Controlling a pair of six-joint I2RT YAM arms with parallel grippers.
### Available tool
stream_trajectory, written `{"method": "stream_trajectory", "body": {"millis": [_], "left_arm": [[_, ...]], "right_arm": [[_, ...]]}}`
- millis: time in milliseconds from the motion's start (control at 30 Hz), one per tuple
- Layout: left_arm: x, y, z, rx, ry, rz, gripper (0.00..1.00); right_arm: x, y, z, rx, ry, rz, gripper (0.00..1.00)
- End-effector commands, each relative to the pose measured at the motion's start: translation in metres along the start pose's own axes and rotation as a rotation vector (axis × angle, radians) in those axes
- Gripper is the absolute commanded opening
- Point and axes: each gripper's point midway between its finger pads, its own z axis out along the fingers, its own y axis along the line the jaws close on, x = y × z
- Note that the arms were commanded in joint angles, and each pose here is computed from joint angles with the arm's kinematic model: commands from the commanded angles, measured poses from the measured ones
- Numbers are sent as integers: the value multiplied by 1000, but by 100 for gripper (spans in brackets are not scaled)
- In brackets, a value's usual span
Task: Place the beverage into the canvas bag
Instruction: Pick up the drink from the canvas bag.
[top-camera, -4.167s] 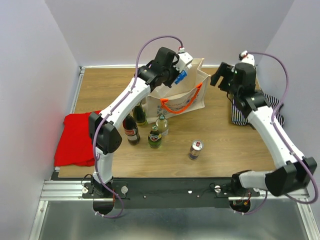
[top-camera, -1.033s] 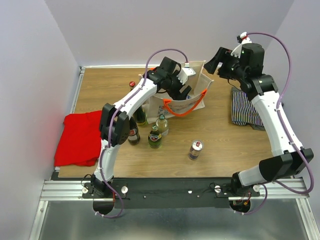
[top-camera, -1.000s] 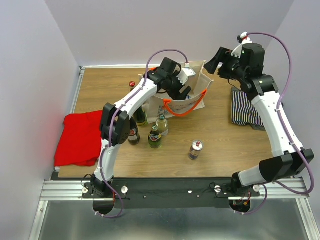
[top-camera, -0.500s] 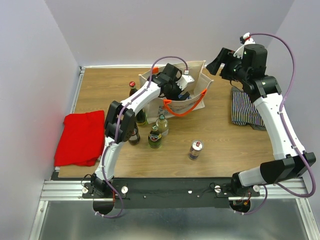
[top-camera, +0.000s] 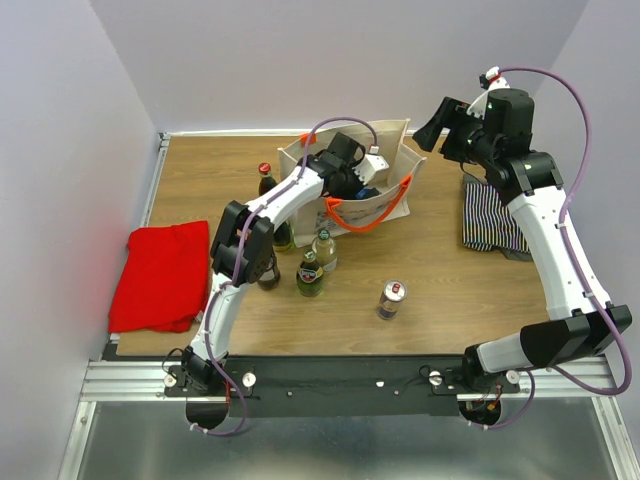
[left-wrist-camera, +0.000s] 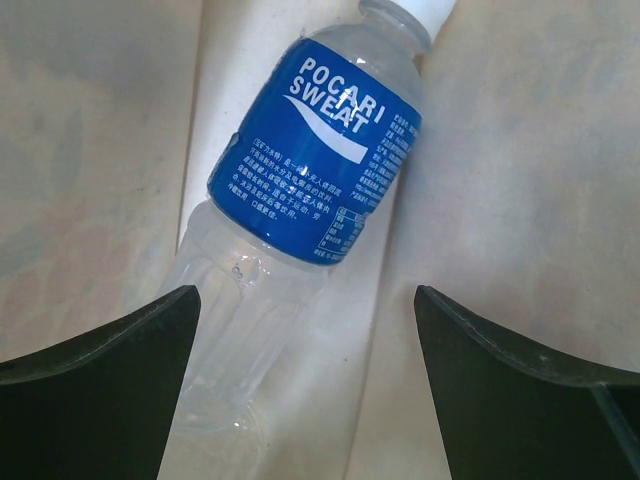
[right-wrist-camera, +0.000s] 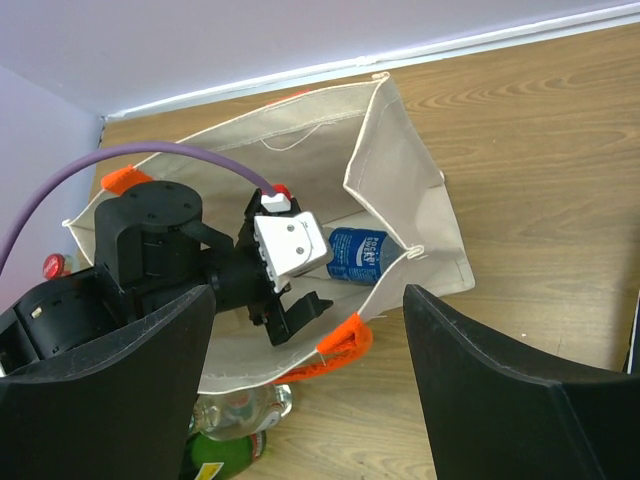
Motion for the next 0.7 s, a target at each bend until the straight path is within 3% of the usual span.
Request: {"method": "stream_trajectory", "body": {"millis": [0, 500, 600, 667], "left_arm": [[53, -4, 26, 5, 141, -24, 96], [77, 16, 42, -129, 221, -30, 96], [76, 18, 43, -140, 224, -35, 95], [76, 18, 45, -139, 227, -36, 88]], "right_arm": [[-18, 4, -16, 2, -53, 4, 84], [-20, 6, -18, -4, -57, 13, 84], [-21, 7, -21, -8, -62, 12, 84], [-20, 8, -22, -11, -59, 16, 84]]}}
